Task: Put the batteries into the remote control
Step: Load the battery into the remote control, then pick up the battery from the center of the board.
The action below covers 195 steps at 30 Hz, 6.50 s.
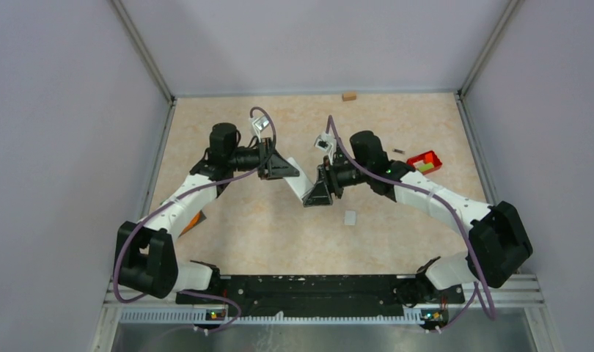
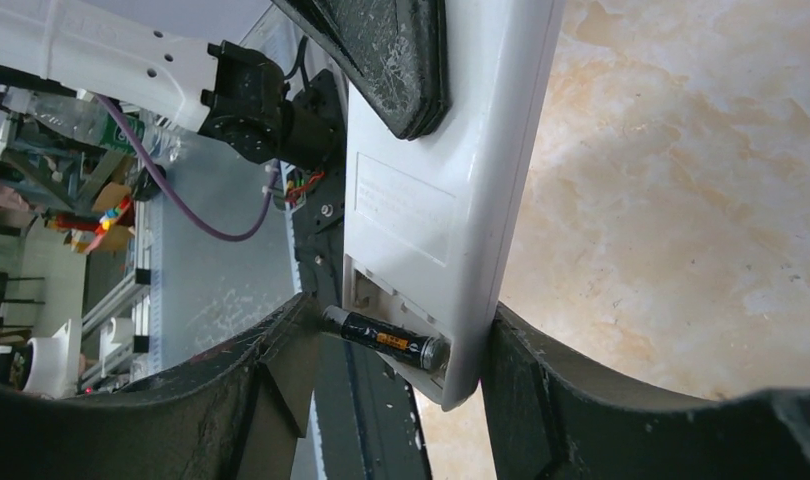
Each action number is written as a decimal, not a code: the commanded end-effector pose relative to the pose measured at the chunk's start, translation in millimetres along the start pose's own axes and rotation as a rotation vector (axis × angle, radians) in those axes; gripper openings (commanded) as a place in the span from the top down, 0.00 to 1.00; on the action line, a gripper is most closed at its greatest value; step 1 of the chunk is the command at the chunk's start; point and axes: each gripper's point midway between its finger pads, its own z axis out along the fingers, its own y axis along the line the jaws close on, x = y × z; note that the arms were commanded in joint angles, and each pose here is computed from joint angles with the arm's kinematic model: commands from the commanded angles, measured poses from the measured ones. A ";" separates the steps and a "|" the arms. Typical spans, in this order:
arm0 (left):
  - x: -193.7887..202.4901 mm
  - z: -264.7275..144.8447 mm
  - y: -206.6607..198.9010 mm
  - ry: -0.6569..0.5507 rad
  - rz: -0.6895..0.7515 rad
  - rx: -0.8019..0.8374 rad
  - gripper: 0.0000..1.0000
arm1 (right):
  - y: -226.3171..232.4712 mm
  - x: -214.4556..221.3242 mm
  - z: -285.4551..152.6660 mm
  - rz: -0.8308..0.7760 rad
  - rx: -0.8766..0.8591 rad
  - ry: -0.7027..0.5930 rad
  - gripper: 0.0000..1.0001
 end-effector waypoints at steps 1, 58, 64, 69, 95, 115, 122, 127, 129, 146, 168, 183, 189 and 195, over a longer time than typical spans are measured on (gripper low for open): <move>-14.1 0.2 -11.7 -0.022 0.063 0.019 1.00 | 21.1 -24.4 -7.5 -0.107 -0.056 -0.038 0.44; -33.4 -22.2 -55.9 -0.295 0.310 0.122 1.00 | -10.3 -79.8 -52.5 0.352 0.168 -0.665 0.41; -35.3 -22.2 -57.0 -0.300 0.307 0.123 1.00 | -15.0 -73.5 -45.0 0.360 0.166 -0.625 0.61; -36.5 -22.5 -58.2 -0.305 0.304 0.125 1.00 | -20.7 -70.5 -43.0 0.356 0.190 -0.612 0.70; -58.3 -41.3 -14.9 -0.454 0.268 -0.194 1.00 | -173.8 -36.1 -190.3 0.485 1.170 -0.521 0.35; -54.1 -34.3 -10.3 -0.423 0.244 -0.157 1.00 | -342.9 -13.6 -249.6 0.855 1.465 -0.499 0.49; -53.2 -34.7 -11.3 -0.420 0.248 -0.156 1.00 | -350.5 -14.0 -260.8 0.860 1.498 -0.527 0.48; -52.9 -34.2 -10.1 -0.418 0.246 -0.157 1.00 | -361.1 -10.5 -270.7 0.838 1.510 -0.492 0.48; -53.4 -34.0 -10.8 -0.418 0.245 -0.154 1.00 | -366.2 -2.5 -273.5 0.884 1.515 -0.484 0.48; -51.7 -32.6 -10.3 -0.405 0.241 -0.149 1.00 | -388.7 28.7 -261.2 0.783 1.503 -0.233 0.59; -48.5 -33.0 -9.5 -0.402 0.233 -0.147 1.00 | -336.9 66.6 -210.5 0.691 1.184 -0.028 0.79; -47.0 -32.4 -6.9 -0.400 0.224 -0.147 1.00 | -301.3 77.2 -214.9 0.699 1.179 -0.045 0.80; -47.5 -32.2 -6.6 -0.403 0.222 -0.147 1.00 | -276.7 53.1 -225.5 0.696 1.195 -0.199 0.73; -46.5 -32.7 -7.7 -0.405 0.226 -0.141 1.00 | -244.7 61.6 -235.7 0.754 1.237 -0.320 0.62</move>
